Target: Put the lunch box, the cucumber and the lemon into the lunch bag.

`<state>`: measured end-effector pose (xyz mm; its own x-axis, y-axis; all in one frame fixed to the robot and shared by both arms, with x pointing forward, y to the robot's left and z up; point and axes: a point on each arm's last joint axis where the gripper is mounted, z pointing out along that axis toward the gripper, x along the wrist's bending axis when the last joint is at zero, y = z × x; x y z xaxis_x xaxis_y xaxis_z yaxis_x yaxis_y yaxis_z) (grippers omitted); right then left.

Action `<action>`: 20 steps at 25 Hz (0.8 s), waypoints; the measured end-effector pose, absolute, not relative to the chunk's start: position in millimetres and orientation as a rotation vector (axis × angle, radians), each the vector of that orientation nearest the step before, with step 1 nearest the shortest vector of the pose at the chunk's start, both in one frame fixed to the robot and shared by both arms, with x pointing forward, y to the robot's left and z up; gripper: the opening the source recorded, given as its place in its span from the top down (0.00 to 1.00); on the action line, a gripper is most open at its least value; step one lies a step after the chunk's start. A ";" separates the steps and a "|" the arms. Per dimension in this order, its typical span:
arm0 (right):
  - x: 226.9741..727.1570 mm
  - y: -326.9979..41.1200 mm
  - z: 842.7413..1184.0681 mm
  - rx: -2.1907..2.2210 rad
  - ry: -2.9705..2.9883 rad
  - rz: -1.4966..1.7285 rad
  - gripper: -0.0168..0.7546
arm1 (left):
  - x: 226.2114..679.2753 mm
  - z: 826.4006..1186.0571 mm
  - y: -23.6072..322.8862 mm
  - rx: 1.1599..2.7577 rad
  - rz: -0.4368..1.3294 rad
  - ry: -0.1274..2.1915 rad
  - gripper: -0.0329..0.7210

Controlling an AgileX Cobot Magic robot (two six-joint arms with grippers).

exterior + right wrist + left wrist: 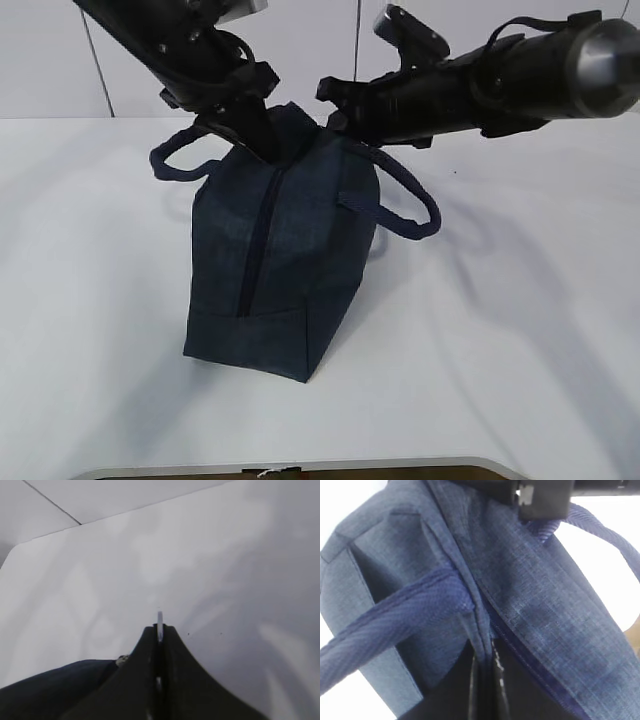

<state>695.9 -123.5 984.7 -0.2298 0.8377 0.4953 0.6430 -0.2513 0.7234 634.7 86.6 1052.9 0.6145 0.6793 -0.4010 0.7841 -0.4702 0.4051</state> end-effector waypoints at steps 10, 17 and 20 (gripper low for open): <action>694.6 -121.4 976.2 1.834 1.856 1.491 0.97 | 633.7 1052.2 87.5 2.298 -0.253 1.148 0.97; 694.6 -121.7 977.1 1.793 1.873 1.479 0.97 | 633.4 1052.2 87.6 2.300 -0.256 1.148 0.97; 696.6 -126.4 973.8 1.801 1.880 1.474 0.97 | 633.6 1052.2 87.6 2.299 -0.254 1.148 0.97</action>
<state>696.6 -126.4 973.8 -0.2682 0.8260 0.4958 0.6786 -0.2033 0.7058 633.6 87.6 1052.2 0.6170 0.6791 -0.3977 0.7835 -0.4825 0.3916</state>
